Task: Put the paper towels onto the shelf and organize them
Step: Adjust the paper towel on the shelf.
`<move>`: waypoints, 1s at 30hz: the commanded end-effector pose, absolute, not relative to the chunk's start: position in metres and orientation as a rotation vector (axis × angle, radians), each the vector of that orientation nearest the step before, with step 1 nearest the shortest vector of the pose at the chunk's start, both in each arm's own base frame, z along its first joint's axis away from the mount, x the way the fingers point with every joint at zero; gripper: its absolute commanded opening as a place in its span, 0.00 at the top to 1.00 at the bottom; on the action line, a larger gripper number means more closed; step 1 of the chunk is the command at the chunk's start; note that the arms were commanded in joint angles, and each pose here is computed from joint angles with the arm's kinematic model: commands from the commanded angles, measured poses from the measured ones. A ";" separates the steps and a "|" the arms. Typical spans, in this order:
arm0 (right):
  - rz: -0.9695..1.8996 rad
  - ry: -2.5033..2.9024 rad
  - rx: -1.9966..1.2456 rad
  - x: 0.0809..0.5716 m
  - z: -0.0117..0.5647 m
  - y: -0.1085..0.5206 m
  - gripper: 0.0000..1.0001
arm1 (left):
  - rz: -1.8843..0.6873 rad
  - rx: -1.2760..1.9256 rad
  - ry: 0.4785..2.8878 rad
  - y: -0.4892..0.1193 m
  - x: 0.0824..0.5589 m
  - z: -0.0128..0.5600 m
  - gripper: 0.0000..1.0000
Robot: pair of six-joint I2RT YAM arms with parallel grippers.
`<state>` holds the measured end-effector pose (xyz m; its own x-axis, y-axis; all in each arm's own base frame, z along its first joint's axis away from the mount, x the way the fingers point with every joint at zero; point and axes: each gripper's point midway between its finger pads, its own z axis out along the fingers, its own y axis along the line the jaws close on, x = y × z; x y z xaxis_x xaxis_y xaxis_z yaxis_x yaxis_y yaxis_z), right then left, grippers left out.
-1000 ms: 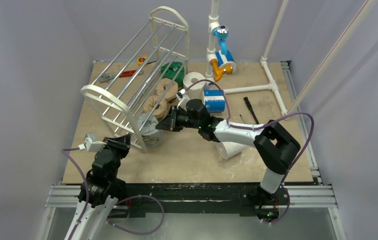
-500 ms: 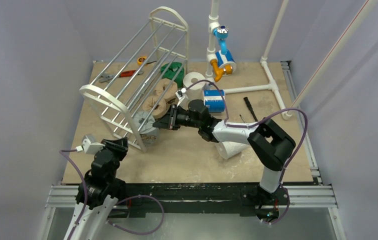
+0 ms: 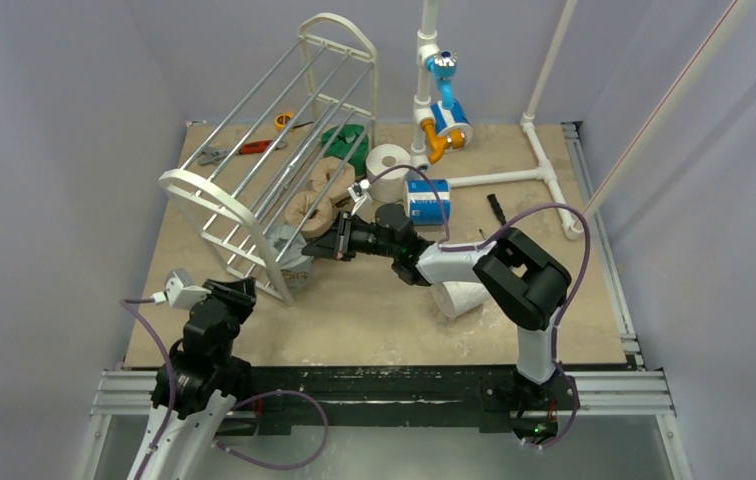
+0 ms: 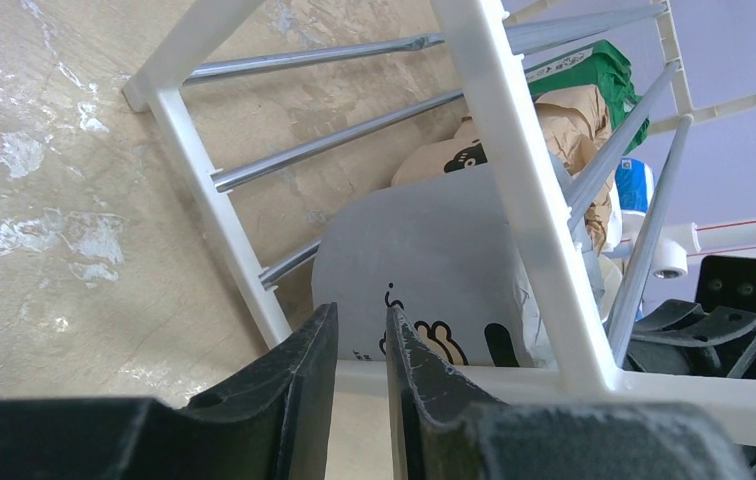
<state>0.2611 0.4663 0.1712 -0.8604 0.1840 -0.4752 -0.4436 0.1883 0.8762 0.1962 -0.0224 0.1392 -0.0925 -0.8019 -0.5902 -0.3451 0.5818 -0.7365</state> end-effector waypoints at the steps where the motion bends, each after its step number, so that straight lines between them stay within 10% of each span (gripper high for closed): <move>1: 1.825 1.811 -0.296 0.261 0.210 0.471 1.00 | -0.632 -0.912 1.458 -0.014 0.184 0.193 0.76; 17: 1.751 1.908 -0.266 0.273 0.167 0.470 1.00 | -0.626 -0.921 1.471 -0.015 0.186 0.186 0.76; 30: 1.619 1.975 -0.280 0.278 0.165 0.462 0.63 | -0.631 -0.929 1.477 -0.016 0.186 0.182 0.73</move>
<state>0.2728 0.4639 0.1398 -0.8600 0.1752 -0.4793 -0.4355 0.2376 0.8683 0.1953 -0.0220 0.1389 -0.0969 -0.7979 -0.5950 -0.3470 0.5873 -0.7312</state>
